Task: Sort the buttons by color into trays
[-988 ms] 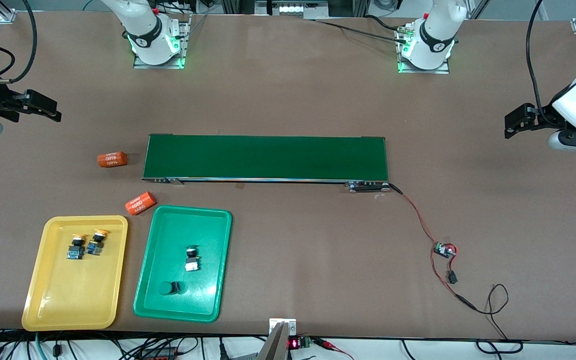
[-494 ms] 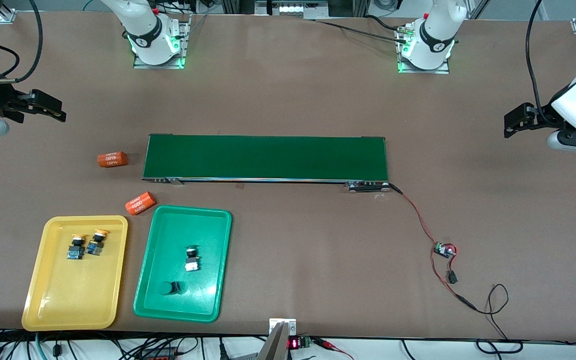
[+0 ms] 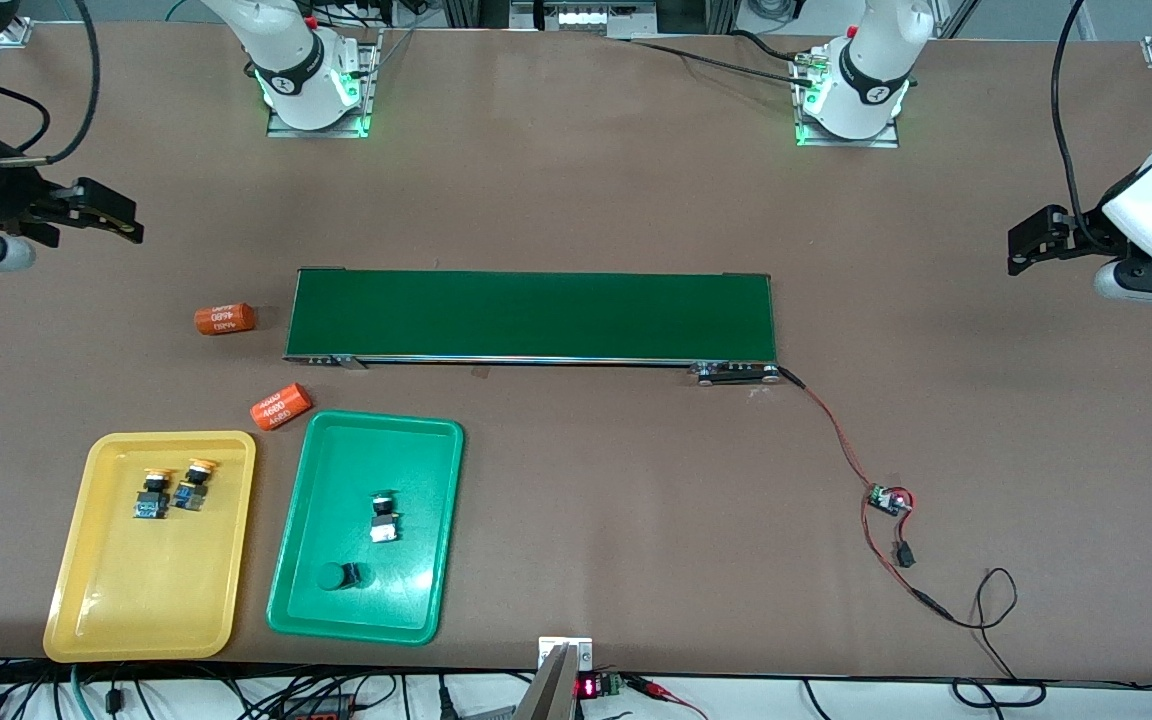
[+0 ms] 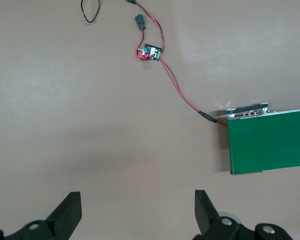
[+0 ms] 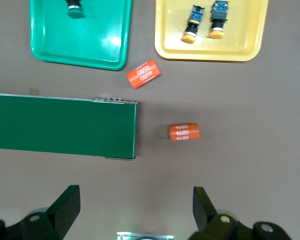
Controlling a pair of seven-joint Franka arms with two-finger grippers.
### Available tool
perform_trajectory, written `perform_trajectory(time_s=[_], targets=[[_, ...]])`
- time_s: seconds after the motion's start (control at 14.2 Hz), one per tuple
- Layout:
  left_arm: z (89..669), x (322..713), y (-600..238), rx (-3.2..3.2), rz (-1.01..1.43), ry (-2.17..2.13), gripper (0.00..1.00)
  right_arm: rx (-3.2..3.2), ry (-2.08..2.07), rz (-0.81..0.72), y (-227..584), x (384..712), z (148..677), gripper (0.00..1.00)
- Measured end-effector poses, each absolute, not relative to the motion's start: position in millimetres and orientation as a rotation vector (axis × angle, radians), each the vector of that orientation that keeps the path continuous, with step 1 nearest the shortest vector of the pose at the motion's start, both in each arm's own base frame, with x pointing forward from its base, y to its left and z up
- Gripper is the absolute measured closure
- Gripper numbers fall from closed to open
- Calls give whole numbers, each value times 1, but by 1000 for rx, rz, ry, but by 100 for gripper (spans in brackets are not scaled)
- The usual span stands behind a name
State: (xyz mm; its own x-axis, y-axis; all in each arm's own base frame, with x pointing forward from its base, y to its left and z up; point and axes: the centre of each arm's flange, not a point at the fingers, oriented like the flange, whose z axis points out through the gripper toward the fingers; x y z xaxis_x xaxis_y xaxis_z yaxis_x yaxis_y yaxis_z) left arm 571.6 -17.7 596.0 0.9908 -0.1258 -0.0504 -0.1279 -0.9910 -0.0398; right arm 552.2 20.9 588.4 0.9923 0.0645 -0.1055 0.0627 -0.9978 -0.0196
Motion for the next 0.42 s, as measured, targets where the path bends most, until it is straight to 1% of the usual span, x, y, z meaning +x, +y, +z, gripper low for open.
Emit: perform_trajectory(time_s=[0.42], targets=[[596, 572, -18, -3091, 74, 197, 0, -3119, -115, 169, 27, 552, 588, 0]])
